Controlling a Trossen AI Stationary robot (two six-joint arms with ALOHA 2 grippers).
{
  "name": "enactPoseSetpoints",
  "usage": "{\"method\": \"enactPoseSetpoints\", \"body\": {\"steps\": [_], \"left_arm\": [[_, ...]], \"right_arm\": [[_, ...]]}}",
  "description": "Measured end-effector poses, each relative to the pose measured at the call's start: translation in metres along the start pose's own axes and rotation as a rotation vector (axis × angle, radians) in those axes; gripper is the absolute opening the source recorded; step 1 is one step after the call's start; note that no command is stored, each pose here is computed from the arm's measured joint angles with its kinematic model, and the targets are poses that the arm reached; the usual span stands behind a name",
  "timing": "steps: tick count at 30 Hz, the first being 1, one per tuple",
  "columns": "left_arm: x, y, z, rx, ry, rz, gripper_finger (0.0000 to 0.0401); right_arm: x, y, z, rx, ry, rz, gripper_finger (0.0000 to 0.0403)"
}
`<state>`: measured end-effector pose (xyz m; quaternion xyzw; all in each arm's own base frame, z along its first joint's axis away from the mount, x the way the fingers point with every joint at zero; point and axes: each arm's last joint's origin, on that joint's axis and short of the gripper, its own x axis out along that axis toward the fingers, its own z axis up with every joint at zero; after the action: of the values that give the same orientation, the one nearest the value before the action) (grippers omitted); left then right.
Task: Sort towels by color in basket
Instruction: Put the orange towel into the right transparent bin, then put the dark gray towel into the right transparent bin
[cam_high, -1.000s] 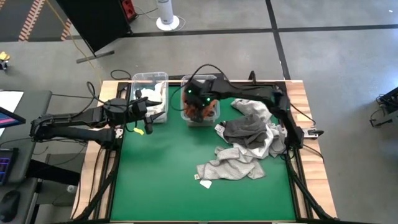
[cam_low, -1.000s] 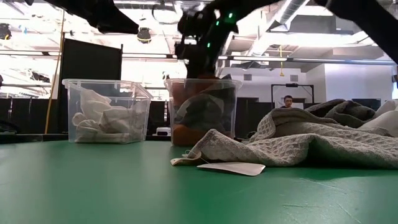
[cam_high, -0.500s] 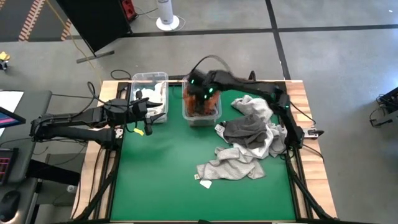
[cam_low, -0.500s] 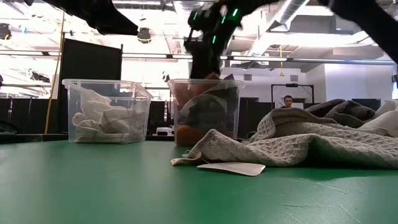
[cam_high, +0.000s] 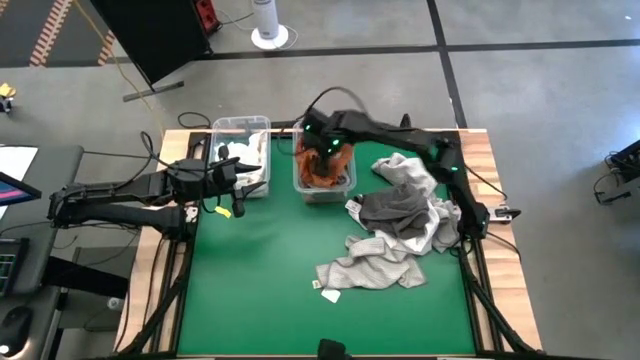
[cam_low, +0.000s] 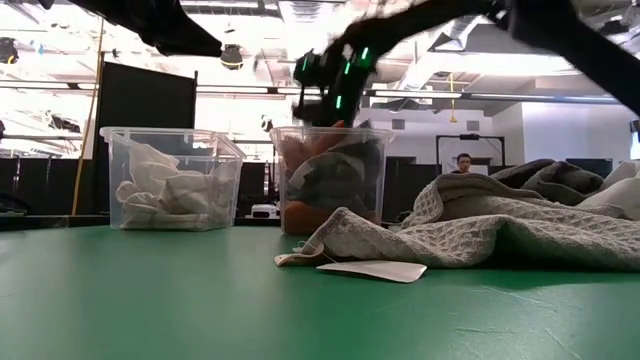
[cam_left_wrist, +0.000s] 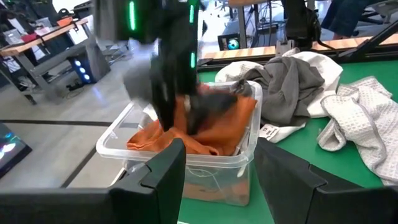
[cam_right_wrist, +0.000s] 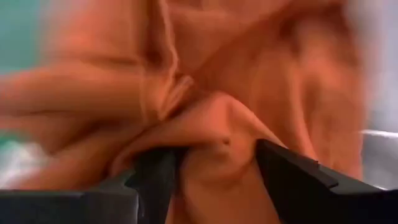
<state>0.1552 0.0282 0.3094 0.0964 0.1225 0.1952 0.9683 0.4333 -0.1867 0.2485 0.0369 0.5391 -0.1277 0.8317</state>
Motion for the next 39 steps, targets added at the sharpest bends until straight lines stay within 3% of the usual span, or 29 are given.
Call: {"method": "enactPoseSetpoints", "body": {"steps": [3, 6, 11, 14, 21, 24, 27, 32, 39], "left_arm": [[0.000, 0.000, -0.001, 0.002, 0.008, -0.001, 0.0183], [0.000, 0.000, -0.002, 0.005, 0.022, -0.004, 0.0183], [0.000, 0.000, -0.003, 0.013, 0.028, -0.005, 0.0183], [0.000, 0.000, -0.003, 0.014, 0.030, -0.005, 0.0183], [0.000, -0.001, -0.003, 0.015, 0.034, -0.006, 0.0183], [0.000, -0.001, -0.005, 0.013, 0.048, -0.008, 0.0183], [0.000, -0.001, -0.007, 0.018, 0.072, -0.012, 0.0183], [0.000, -0.001, -0.008, 0.018, 0.077, -0.013, 0.0183], [-0.001, -0.002, -0.008, 0.011, 0.082, -0.016, 0.0183]], "right_arm": [[0.041, -0.002, -0.007, 0.001, 0.085, 0.013, 0.0264], [0.062, 0.000, -0.011, -0.008, 0.122, 0.021, 0.0264], [0.053, 0.002, -0.010, -0.017, 0.121, 0.023, 0.0264], [0.018, 0.001, -0.005, -0.010, 0.063, 0.007, 0.0264], [-0.119, -0.003, -0.005, 0.008, -0.182, -0.146, 0.0264], [-0.163, 0.002, -0.028, 0.027, -0.131, -0.137, 0.0264], [-0.189, 0.017, -0.057, 0.095, 0.010, -0.135, 0.0264], [-0.177, 0.049, -0.101, 0.150, 0.229, -0.180, 0.0264], [-0.127, 0.083, -0.152, 0.189, 0.230, -0.091, 0.0264]]}}
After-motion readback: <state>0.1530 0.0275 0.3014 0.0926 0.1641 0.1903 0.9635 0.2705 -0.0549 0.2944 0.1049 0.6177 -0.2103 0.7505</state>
